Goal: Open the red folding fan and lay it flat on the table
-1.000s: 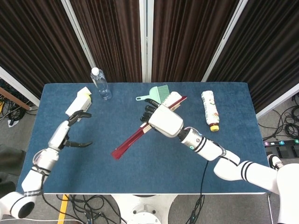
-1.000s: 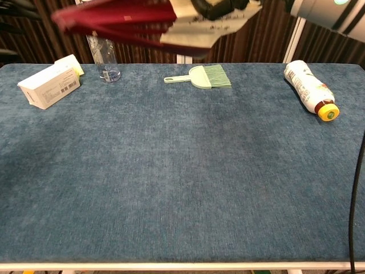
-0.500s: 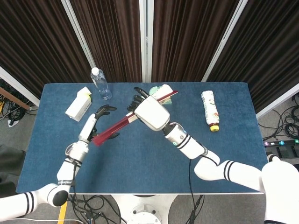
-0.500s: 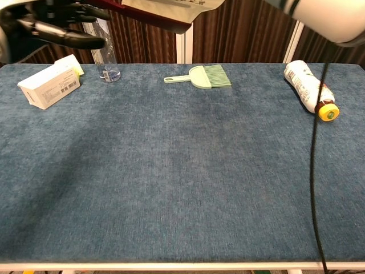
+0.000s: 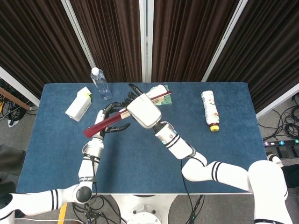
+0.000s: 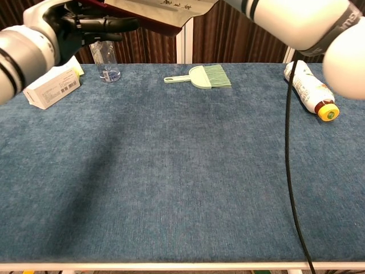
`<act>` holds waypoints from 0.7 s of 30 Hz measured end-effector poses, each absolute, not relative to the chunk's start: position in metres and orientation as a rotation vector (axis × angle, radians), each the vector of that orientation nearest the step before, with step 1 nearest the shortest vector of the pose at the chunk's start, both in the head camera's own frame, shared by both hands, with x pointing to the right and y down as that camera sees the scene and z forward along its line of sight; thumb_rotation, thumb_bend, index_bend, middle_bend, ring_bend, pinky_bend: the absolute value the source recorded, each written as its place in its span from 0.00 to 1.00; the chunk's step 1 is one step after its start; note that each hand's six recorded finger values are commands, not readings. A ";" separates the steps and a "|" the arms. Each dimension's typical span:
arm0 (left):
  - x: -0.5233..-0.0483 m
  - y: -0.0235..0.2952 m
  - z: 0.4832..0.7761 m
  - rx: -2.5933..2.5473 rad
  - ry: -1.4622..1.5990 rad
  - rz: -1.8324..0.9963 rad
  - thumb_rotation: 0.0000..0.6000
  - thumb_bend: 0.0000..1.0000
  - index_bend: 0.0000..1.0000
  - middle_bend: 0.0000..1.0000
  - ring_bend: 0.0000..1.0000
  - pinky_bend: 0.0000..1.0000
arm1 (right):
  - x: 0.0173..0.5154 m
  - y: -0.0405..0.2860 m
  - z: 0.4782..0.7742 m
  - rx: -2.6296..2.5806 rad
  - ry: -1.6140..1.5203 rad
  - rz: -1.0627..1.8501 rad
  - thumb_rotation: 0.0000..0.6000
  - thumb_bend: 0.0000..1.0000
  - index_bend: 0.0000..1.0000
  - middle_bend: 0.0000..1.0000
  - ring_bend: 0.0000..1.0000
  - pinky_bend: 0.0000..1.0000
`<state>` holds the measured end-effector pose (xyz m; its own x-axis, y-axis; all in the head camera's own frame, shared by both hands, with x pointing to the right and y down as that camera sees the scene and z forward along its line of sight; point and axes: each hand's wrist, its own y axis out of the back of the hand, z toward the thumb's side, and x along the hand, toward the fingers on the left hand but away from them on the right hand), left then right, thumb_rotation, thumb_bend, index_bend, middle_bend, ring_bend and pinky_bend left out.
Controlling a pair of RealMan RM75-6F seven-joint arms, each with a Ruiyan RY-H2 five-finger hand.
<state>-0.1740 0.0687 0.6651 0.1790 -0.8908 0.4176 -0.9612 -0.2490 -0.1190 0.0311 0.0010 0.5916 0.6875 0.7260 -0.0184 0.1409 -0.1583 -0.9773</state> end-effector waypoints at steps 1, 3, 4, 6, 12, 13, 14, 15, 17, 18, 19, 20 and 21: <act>-0.172 0.068 0.667 2.263 -1.813 0.611 1.00 0.00 0.37 0.32 0.16 0.26 | 0.030 0.001 0.592 -1.679 -0.708 0.598 1.00 0.76 0.83 0.63 0.38 0.14; -0.170 0.067 0.668 2.248 -1.816 0.603 1.00 0.00 0.42 0.35 0.18 0.26 | 0.027 0.001 0.593 -1.674 -0.708 0.598 1.00 0.76 0.83 0.63 0.38 0.13; -0.168 0.067 0.669 2.239 -1.822 0.598 1.00 0.00 0.44 0.37 0.19 0.26 | 0.026 0.001 0.593 -1.673 -0.710 0.597 1.00 0.76 0.83 0.63 0.38 0.13; -0.166 0.066 0.670 2.227 -1.834 0.595 1.00 0.00 0.48 0.41 0.22 0.28 | 0.023 0.001 0.593 -1.676 -0.715 0.594 1.00 0.76 0.83 0.63 0.38 0.12; -0.167 0.064 0.674 2.167 -1.898 0.572 1.00 0.10 0.61 0.54 0.31 0.34 | 0.020 0.003 0.595 -1.678 -0.726 0.591 1.00 0.76 0.83 0.63 0.38 0.12; -0.167 0.063 0.676 2.155 -1.898 0.566 1.00 0.11 0.62 0.55 0.32 0.34 | 0.020 0.003 0.595 -1.681 -0.729 0.591 1.00 0.76 0.83 0.63 0.38 0.12; -0.168 0.062 0.676 2.141 -1.900 0.559 1.00 0.14 0.65 0.58 0.34 0.35 | 0.020 0.004 0.596 -1.682 -0.730 0.591 1.00 0.76 0.83 0.63 0.38 0.12; -0.168 0.062 0.677 2.133 -1.905 0.555 1.00 0.15 0.67 0.60 0.36 0.36 | 0.019 0.005 0.597 -1.684 -0.729 0.591 1.00 0.76 0.83 0.63 0.38 0.12; -0.170 0.061 0.679 2.115 -1.919 0.551 1.00 0.19 0.71 0.64 0.40 0.39 | 0.018 0.006 0.597 -1.683 -0.726 0.588 1.00 0.76 0.83 0.63 0.38 0.12; -0.171 0.061 0.679 2.111 -1.926 0.552 1.00 0.21 0.73 0.67 0.42 0.40 | 0.018 0.007 0.597 -1.682 -0.722 0.585 1.00 0.76 0.83 0.63 0.38 0.12; -0.173 0.061 0.680 2.107 -1.936 0.557 1.00 0.25 0.75 0.70 0.45 0.42 | 0.018 0.007 0.597 -1.681 -0.719 0.583 1.00 0.76 0.83 0.63 0.38 0.12; -0.174 0.061 0.681 2.107 -1.942 0.564 1.00 0.27 0.75 0.71 0.47 0.44 | 0.018 0.008 0.596 -1.679 -0.718 0.579 1.00 0.76 0.83 0.63 0.38 0.12; -0.176 0.060 0.683 2.111 -1.947 0.576 1.00 0.29 0.76 0.72 0.48 0.45 | 0.018 0.008 0.595 -1.678 -0.719 0.576 1.00 0.76 0.83 0.63 0.38 0.12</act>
<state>-0.1758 0.0604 0.6826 0.0500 -0.9060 0.4203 -0.9889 -0.1038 -0.1062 0.0184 0.0081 0.5952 0.6906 0.7232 0.0013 0.1566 -0.1478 -0.9765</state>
